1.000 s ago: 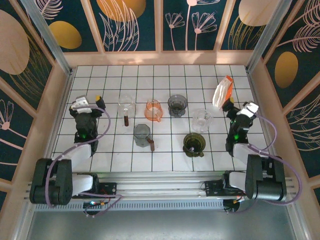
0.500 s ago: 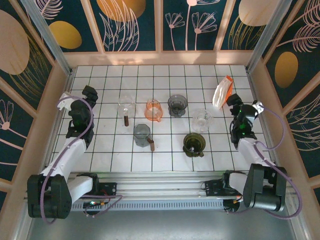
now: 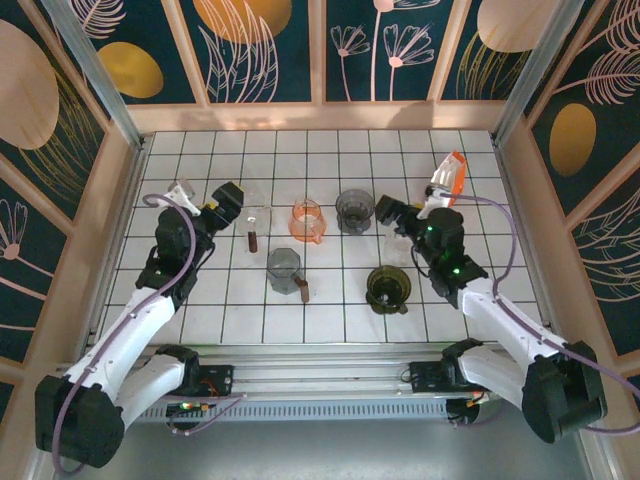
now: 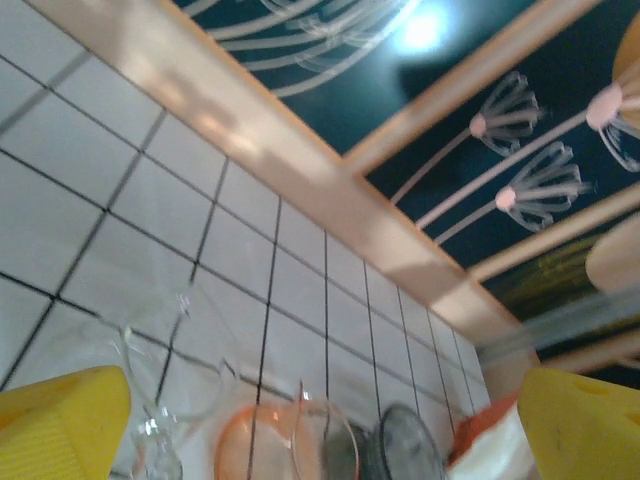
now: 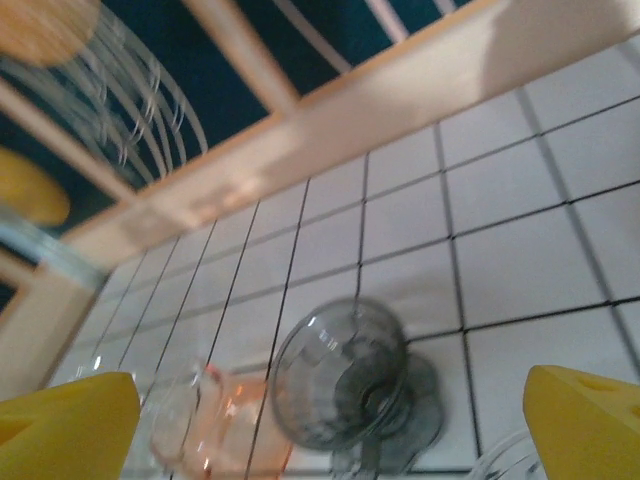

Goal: Place the coffee filter in the dripper

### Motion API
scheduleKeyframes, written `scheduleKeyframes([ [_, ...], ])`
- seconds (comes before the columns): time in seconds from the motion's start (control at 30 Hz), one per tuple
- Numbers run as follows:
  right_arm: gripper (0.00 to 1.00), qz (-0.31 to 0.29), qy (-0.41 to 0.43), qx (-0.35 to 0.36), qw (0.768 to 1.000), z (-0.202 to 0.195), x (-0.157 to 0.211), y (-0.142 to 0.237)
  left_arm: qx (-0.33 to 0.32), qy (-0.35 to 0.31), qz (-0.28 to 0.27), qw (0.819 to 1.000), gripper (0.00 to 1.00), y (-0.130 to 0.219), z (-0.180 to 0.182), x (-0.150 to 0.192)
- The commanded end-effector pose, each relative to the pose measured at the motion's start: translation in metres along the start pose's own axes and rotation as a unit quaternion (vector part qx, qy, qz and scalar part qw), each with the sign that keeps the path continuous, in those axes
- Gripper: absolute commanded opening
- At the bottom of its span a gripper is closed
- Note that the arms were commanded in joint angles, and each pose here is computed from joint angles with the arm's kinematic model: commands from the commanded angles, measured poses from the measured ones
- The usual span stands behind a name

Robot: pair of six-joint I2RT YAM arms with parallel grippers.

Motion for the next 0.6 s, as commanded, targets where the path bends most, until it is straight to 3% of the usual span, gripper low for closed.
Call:
scheduleKeyframes([
  [0.0,0.98,0.054,0.043,-0.01,0.998,0.018,0.024,-0.003,0.026,-0.002,0.085,0.996,0.96,0.01,0.006,0.056],
  [0.2,0.99,0.079,0.075,-0.024,0.994,0.036,0.043,-0.005,0.047,-0.033,0.158,0.986,0.9,0.002,-0.004,0.112],
  [0.43,0.99,0.08,0.076,-0.026,0.994,0.042,0.042,-0.003,0.004,-0.089,0.186,0.979,0.9,-0.015,-0.007,0.136],
  [0.57,0.99,0.075,0.075,-0.023,0.994,0.041,0.04,0.001,0.015,-0.099,0.208,0.973,0.88,-0.022,-0.012,0.152],
])
Point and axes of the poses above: each hand's point on the last joint's axis, 136 mm out from that joint toward the fingers, its own y axis back along the fingers, its own z axis along the line the jaws close on, x = y × z, the point moved 3 cm from there along y, back along the fingers, and after that the axes turned 13 degrees about -y, right-handed, at the moved point
